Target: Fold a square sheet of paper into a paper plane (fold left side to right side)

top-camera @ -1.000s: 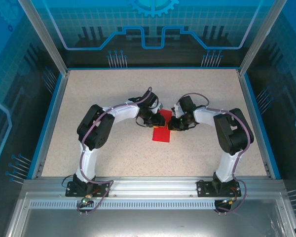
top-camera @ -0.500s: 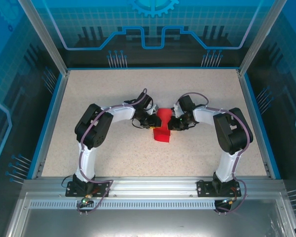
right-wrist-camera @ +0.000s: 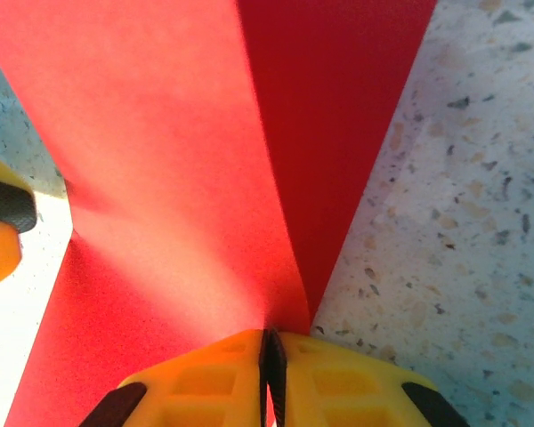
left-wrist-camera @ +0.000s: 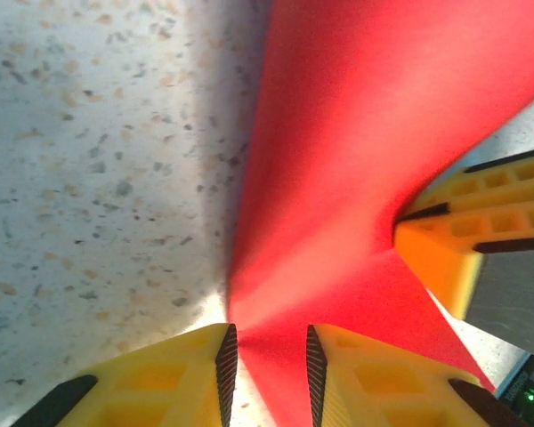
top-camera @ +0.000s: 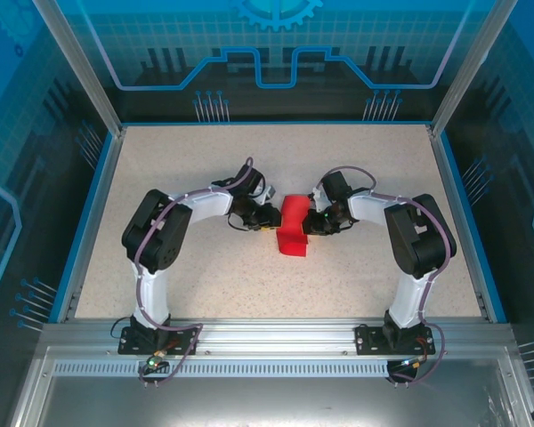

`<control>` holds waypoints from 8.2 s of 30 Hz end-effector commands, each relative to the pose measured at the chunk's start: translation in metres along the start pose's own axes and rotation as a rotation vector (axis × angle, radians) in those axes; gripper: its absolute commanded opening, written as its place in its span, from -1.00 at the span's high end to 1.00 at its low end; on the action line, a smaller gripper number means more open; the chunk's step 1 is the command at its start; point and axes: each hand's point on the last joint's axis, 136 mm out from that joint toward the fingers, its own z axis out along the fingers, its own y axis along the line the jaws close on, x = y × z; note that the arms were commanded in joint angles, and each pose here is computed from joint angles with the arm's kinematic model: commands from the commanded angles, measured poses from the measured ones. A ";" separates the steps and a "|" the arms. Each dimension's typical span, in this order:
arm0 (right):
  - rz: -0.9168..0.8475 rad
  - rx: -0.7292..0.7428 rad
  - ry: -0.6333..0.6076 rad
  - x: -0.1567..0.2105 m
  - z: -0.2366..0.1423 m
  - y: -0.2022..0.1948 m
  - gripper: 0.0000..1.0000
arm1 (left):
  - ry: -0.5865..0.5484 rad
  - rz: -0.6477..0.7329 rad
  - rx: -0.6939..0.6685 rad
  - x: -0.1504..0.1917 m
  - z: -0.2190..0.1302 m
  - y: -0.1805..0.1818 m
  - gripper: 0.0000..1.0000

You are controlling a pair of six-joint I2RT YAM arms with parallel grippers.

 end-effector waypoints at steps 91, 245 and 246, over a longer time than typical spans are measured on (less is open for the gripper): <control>0.084 -0.026 0.029 -0.037 0.026 -0.001 0.75 | 0.050 0.198 0.131 0.066 0.005 -0.060 0.34; 0.032 0.174 0.219 0.111 0.007 -0.025 0.86 | -0.214 -0.056 -0.094 -0.122 0.026 0.037 0.24; 0.028 0.164 0.207 0.109 0.007 -0.023 0.85 | -0.218 -0.047 -0.093 -0.122 0.023 0.035 0.22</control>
